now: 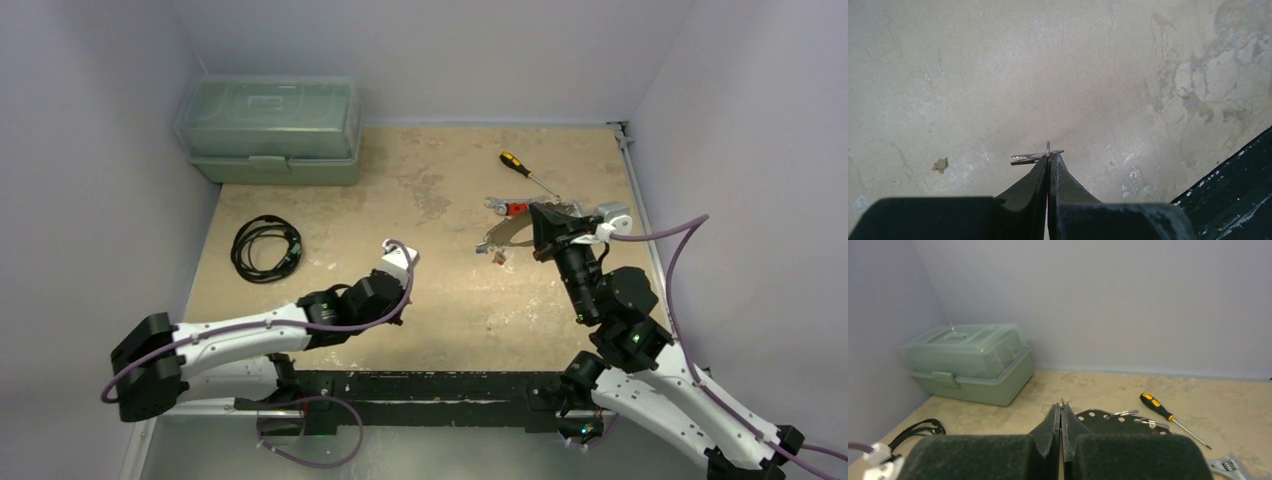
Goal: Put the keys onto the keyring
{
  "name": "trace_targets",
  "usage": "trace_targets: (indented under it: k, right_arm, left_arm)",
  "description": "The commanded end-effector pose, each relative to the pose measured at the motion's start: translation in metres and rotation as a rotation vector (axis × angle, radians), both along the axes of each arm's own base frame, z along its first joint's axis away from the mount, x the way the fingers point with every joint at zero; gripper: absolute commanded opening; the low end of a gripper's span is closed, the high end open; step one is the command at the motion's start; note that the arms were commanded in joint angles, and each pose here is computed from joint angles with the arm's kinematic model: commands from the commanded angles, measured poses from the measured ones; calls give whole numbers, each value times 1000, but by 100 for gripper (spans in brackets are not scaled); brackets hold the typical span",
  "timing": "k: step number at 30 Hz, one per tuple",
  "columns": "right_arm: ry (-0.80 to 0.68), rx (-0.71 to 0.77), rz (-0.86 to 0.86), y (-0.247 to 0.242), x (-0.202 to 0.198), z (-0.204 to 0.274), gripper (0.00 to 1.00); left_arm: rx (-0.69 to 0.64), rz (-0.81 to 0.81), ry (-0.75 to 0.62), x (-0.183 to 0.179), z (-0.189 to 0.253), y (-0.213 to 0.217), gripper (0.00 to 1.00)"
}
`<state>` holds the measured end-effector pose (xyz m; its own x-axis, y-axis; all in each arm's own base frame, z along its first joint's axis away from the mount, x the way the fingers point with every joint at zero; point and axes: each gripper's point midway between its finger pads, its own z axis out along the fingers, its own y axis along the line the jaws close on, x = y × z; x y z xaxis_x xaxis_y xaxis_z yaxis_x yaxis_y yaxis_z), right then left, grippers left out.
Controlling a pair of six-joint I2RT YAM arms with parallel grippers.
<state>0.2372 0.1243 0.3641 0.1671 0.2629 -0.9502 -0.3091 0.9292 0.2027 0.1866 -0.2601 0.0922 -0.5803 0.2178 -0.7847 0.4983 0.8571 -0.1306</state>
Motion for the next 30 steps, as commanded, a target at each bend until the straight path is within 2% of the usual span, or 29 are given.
trace_targets:
  k: [1,9,13,16,19,24,30]
  right_arm:
    - [-32,36,110,22,-3,4,0]
    - [-67,19,277,53,-14,-6,0]
    - [-81,11,338,65,-17,-17,0]
    - [-80,-5,384,74,-20,-28,0]
    - [-85,-20,426,80,-25,-35,0]
    - [-133,-58,510,90,-38,-39,0]
    - [-188,-85,637,108,-54,-52,0]
  left_arm:
    - [-108,-23,-110,-1,41,7,0]
    - [-77,-156,-202,-11,83,19,0]
    - [-11,-222,-318,-7,101,28,0]
    - [22,-340,-430,-10,115,26,0]
    - [6,-430,-521,-14,133,19,0]
    - [117,-660,-672,-25,125,12,0]
    - [88,-822,-756,-40,126,-3,0]
